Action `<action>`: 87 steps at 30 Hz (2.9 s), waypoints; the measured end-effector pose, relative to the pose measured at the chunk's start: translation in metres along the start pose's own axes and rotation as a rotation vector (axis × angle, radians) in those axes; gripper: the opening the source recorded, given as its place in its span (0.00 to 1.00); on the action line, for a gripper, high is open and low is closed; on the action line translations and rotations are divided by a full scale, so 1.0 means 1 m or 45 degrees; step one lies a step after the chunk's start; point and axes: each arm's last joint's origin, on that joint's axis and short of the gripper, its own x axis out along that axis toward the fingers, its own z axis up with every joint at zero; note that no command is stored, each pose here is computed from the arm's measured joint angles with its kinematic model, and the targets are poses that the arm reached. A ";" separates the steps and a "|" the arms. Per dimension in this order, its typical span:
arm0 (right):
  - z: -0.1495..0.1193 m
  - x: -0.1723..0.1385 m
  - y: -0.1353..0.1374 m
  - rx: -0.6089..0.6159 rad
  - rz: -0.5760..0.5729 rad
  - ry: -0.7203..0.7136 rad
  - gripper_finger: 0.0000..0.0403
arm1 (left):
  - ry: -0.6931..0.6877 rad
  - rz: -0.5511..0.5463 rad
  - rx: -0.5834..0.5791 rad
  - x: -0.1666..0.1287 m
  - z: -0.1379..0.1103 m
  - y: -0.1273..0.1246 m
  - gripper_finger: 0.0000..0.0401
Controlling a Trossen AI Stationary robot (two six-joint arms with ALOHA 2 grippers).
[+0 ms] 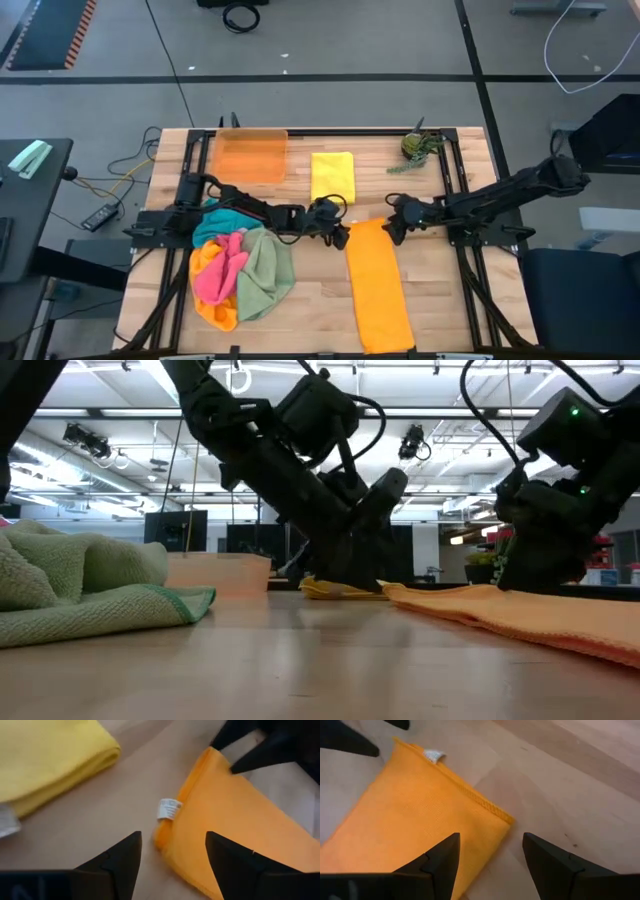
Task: Fold microfiber towels
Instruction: Fold the right orange towel
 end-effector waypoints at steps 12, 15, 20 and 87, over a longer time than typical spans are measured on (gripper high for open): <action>0.000 0.006 0.002 0.002 0.021 -0.005 0.56 | 0.001 -0.008 0.090 0.014 -0.011 0.006 0.57; 0.000 0.006 0.003 0.002 0.023 -0.004 0.56 | -0.005 -0.013 0.097 0.020 -0.011 0.006 0.58; 0.000 0.006 0.003 -0.004 0.025 -0.002 0.56 | 0.027 -0.075 0.148 0.035 -0.011 0.001 0.55; -0.013 -0.058 0.048 -1.140 0.396 0.075 0.00 | 0.120 -0.326 0.644 -0.018 -0.023 -0.100 0.02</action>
